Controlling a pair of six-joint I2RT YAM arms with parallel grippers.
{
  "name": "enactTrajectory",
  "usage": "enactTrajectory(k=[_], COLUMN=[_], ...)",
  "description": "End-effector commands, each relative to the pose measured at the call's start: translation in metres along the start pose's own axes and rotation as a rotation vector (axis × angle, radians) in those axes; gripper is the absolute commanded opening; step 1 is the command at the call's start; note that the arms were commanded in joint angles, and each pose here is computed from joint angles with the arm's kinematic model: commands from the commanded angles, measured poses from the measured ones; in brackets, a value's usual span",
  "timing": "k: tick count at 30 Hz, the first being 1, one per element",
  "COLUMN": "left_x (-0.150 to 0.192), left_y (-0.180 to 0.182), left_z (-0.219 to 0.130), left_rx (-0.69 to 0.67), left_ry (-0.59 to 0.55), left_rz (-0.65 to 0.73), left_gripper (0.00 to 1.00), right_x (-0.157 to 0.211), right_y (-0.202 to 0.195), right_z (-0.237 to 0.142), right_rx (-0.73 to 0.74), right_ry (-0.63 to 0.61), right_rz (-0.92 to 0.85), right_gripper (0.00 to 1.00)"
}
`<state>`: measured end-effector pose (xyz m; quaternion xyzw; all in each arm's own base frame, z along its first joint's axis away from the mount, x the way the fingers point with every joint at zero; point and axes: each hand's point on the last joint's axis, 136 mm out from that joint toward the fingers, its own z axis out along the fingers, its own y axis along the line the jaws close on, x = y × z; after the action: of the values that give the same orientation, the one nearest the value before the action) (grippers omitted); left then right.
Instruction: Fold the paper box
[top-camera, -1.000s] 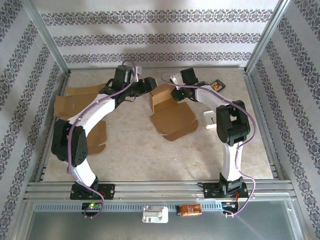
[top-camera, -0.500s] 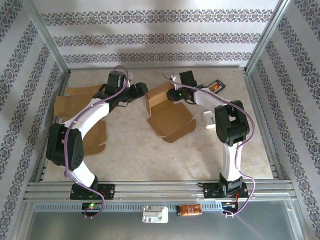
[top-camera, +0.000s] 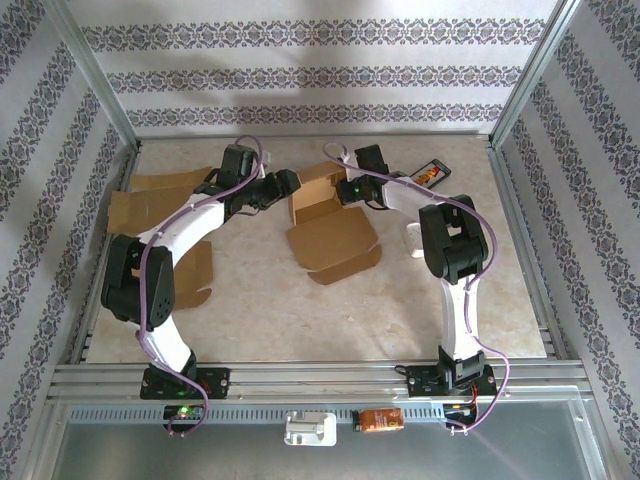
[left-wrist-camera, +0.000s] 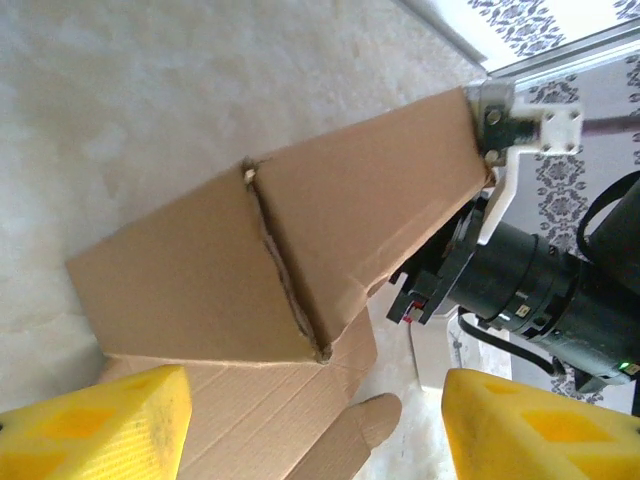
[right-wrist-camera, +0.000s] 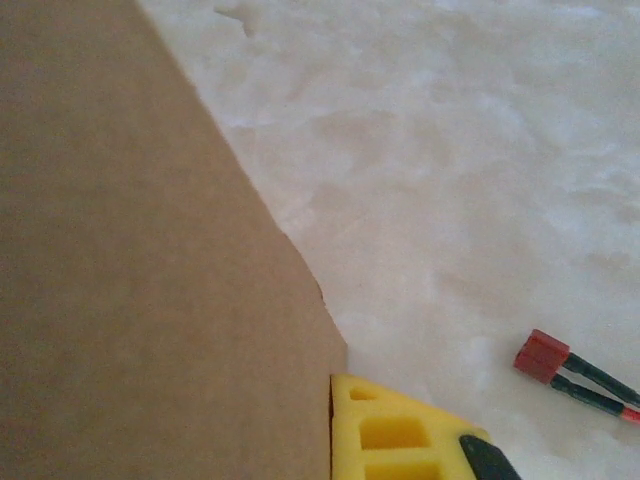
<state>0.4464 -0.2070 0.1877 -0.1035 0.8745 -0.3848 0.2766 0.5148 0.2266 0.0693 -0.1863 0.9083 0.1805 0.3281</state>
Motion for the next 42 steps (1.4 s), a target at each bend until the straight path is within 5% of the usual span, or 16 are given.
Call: enactTrajectory(k=[1, 7, 12, 16, 22, 26, 29, 35, 42], left_x=[-0.025, -0.037, -0.039, -0.037, -0.03, -0.023, -0.019, -0.004, 0.023], left_y=[-0.022, -0.023, -0.017, -0.011, 0.002, 0.007, 0.014, 0.017, -0.013], left_z=[-0.042, -0.111, -0.157, -0.172, -0.172, -0.168, -0.162, -0.133, -0.102], left_rx=[0.026, -0.06, -0.187, -0.217, -0.21, -0.213, -0.22, -0.164, -0.036], left_ry=[-0.112, -0.262, -0.372, -0.42, -0.452, -0.432, -0.411, -0.278, -0.12], left_rz=[0.04, 0.168, 0.345, 0.405, 0.393, 0.402, 0.427, 0.443, 0.518], left_gripper=[0.69, 0.71, 0.73, 0.75, 0.77, 0.78, 0.79, 0.78, 0.76], right_x=[-0.029, -0.05, -0.006, 0.003, 0.07, 0.089, 0.09, 0.079, 0.044], right_y=[0.017, 0.032, 0.032, 0.069, 0.133, 0.153, 0.16, 0.155, 0.128], right_z=[-0.051, -0.154, -0.184, -0.172, -0.09, -0.072, -0.084, -0.122, -0.167], right_rx=[0.018, 0.143, 0.261, 0.178, 0.046, 0.071, 0.074, 0.153, 0.269], right_ry=[-0.06, -0.026, 0.38, 0.414, 0.315, 0.21, 0.151, 0.122, 0.067], right_rz=[-0.19, -0.817, -1.672, -1.885, -2.198, -2.278, -2.199, -1.915, -0.808], right_gripper=[0.01, 0.01, 0.01, 0.04, 0.03, 0.28, 0.59, 0.65, 0.7])
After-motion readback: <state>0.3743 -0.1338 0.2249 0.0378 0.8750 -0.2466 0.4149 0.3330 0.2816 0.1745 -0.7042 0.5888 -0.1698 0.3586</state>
